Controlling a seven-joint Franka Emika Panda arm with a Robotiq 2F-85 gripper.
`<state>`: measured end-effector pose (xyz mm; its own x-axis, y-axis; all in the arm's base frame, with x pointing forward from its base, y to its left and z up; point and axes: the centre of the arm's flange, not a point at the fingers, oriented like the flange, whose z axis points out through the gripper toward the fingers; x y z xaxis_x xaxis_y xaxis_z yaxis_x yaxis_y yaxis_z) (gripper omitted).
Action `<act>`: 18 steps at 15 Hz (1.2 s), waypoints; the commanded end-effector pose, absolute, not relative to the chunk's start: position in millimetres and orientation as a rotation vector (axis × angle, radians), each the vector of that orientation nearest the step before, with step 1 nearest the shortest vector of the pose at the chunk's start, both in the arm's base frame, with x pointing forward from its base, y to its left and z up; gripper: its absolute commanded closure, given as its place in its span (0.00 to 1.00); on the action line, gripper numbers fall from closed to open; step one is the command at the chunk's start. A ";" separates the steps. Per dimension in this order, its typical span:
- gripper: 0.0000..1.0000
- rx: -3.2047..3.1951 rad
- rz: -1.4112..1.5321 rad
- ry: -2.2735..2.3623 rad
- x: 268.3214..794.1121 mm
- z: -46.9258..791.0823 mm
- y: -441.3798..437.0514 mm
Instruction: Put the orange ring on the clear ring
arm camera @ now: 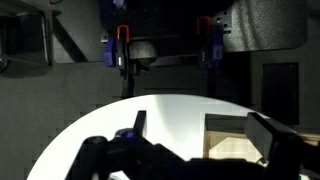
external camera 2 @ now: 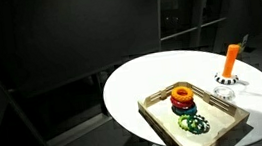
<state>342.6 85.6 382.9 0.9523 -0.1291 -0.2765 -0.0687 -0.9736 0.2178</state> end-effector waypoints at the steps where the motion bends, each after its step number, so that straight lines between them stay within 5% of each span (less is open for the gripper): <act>1: 0.00 2.899 -0.431 -0.148 342.6 382.9 85.6; 18: 0.00 3.010 -0.181 -0.261 431.6 391.6 121.2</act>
<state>399.3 107.4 388.8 0.9813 -0.1400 -0.1317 -0.1201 -0.9816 0.1486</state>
